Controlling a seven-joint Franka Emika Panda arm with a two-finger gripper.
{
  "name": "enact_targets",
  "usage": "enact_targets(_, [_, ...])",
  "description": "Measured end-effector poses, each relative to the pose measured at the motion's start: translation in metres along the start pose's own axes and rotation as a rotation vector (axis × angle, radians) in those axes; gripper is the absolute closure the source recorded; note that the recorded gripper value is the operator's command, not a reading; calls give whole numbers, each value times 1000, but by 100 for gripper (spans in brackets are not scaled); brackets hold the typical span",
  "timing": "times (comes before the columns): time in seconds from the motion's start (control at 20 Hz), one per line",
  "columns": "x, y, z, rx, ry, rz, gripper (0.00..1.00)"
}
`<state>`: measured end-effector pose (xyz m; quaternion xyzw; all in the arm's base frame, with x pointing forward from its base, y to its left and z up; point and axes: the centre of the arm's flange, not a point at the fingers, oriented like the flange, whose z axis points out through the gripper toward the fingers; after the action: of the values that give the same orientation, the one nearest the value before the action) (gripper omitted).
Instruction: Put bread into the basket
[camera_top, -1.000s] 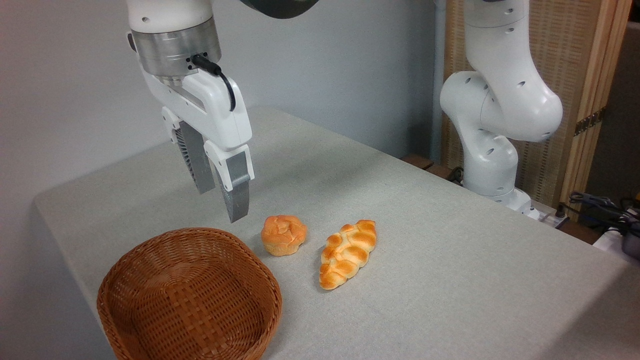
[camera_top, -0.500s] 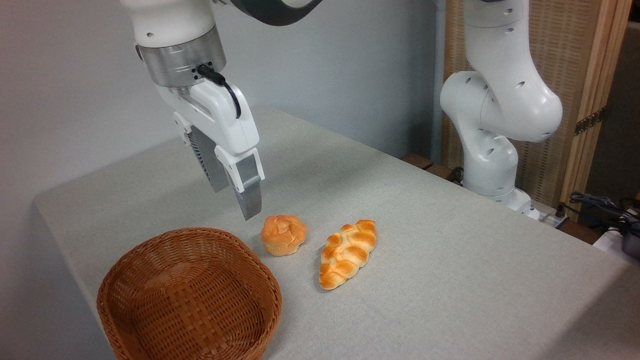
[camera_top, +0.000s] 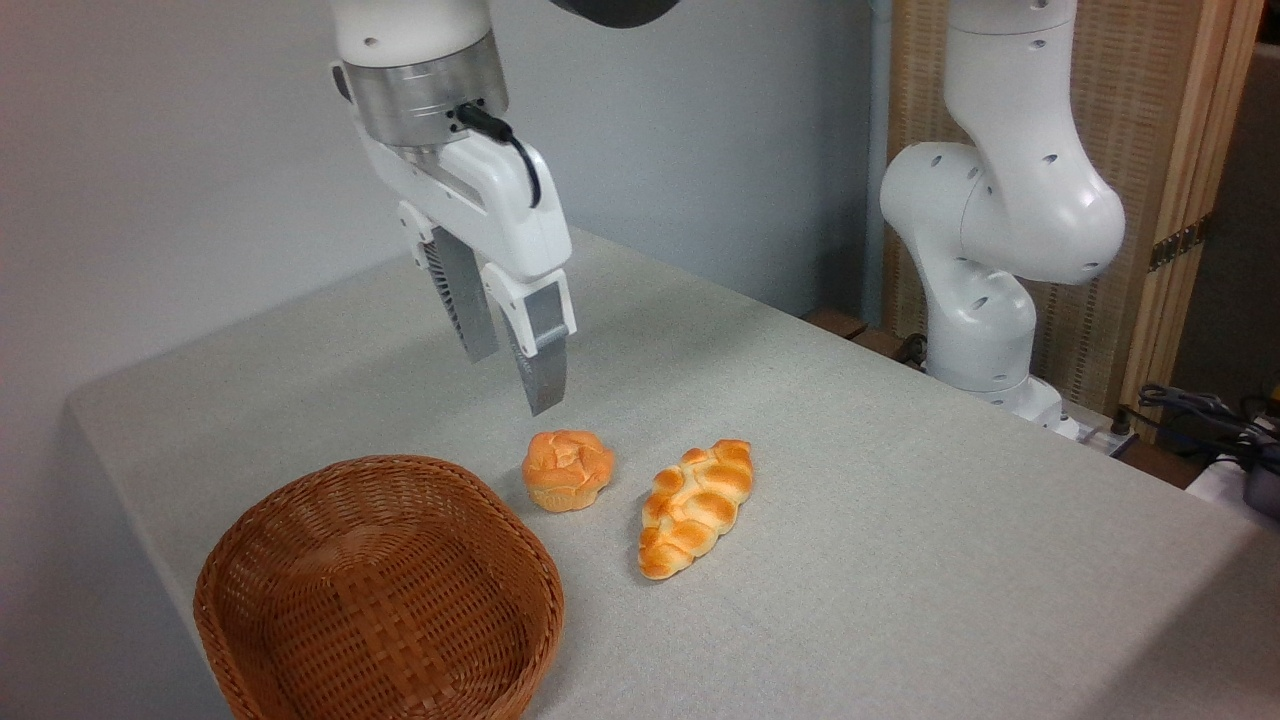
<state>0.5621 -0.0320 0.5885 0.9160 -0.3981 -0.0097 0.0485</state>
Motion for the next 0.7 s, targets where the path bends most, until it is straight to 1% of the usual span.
enact_targets(0.15, [-3,2,5,12,11,-3,0])
enact_targets(0.25, [-4,1,13,8,7,-5,0])
enact_targets(0.45, [-3,5,47,-27,-28,3,0])
enact_targets(0.5, [1,9,56,-27,-30,14,0])
enact_targets(0.7, [16,29,92,4,-7,57,0])
